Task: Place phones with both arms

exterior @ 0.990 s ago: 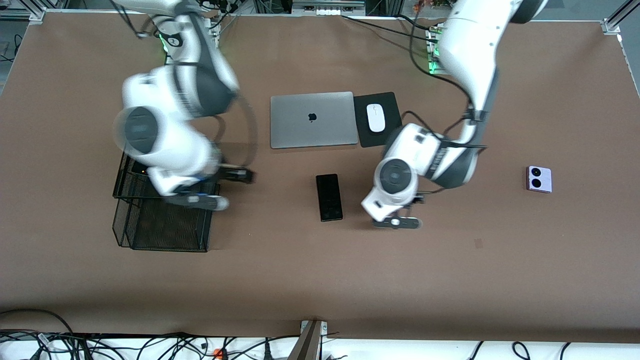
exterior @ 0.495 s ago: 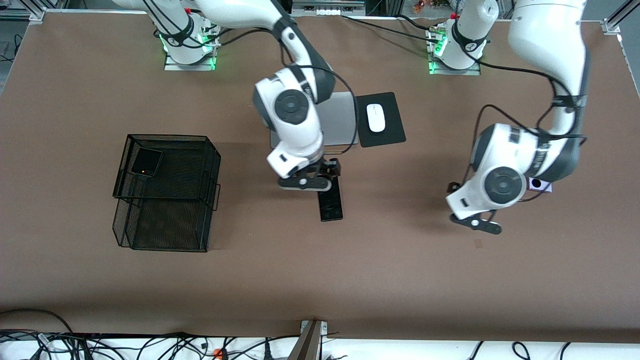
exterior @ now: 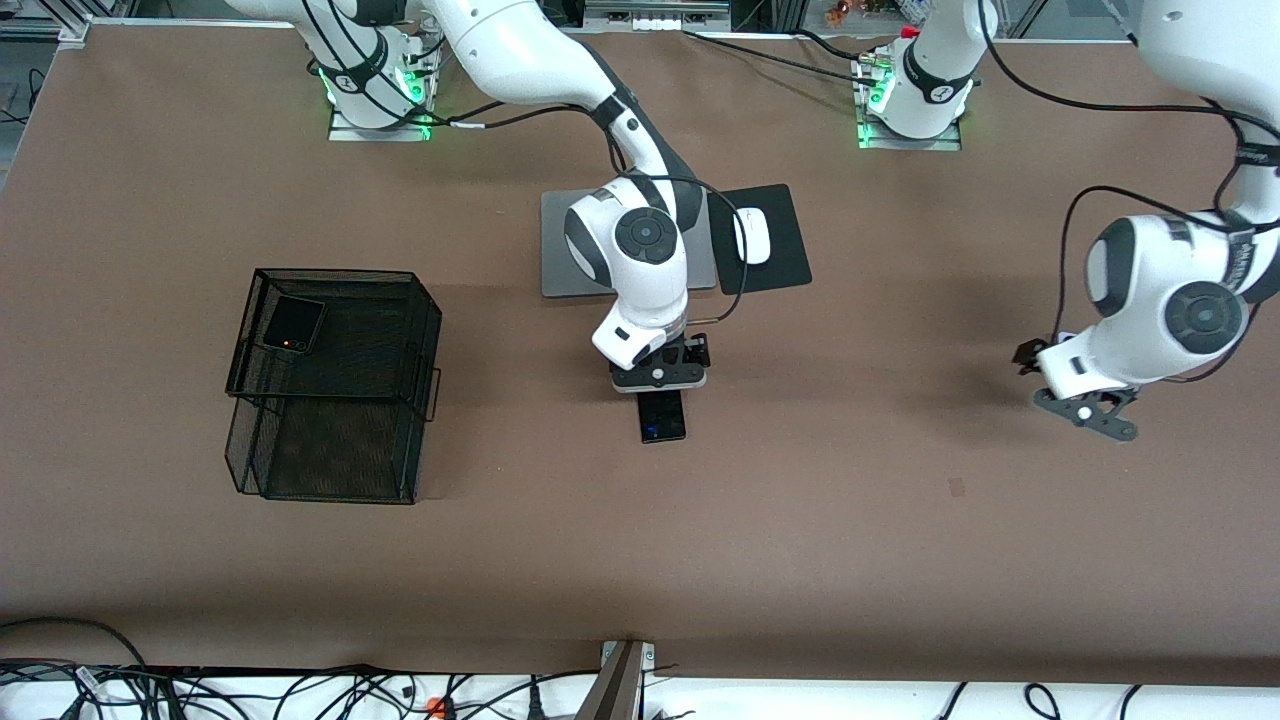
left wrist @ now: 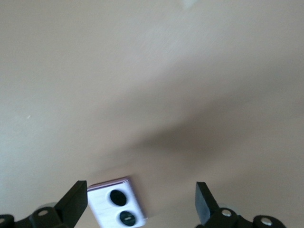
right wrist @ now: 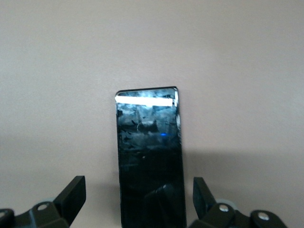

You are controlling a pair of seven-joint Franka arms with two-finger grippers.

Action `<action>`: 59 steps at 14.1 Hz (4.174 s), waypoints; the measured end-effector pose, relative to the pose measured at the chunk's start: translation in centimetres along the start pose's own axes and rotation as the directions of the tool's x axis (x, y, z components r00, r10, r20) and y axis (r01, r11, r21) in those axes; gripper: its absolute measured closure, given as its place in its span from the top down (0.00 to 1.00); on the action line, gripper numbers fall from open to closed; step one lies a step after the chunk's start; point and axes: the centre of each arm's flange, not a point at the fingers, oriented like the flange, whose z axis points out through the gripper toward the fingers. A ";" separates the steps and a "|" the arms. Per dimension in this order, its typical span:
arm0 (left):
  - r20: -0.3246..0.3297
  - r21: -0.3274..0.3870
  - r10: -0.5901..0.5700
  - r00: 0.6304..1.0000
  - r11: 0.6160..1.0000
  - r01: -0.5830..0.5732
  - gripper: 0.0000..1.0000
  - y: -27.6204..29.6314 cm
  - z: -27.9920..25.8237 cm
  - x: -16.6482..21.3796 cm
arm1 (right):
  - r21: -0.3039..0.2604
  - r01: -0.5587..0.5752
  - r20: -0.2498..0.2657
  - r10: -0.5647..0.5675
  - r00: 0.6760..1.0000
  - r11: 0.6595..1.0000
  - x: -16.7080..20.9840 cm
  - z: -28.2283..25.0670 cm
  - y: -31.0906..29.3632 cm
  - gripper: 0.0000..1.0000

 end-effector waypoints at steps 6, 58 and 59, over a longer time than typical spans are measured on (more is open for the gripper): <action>-0.086 -0.109 -0.149 0.985 0.984 0.139 1.00 -5.9 3.1 -6.2 | -0.053 0.138 -0.024 -0.140 0.990 0.989 -0.6 2.4 0.0 1.00; -0.149 -0.187 -0.441 0.885 0.891 0.413 0.85 -2.9 12.9 -8.0 | -0.116 -0.118 0.397 0.155 0.904 0.986 3.7 -20.2 40.4 0.80; -0.135 -0.198 -0.447 0.884 0.887 0.418 0.85 -2.3 12.2 -6.8 | -0.117 -0.130 0.413 0.167 0.895 0.985 3.2 -19.9 41.1 0.80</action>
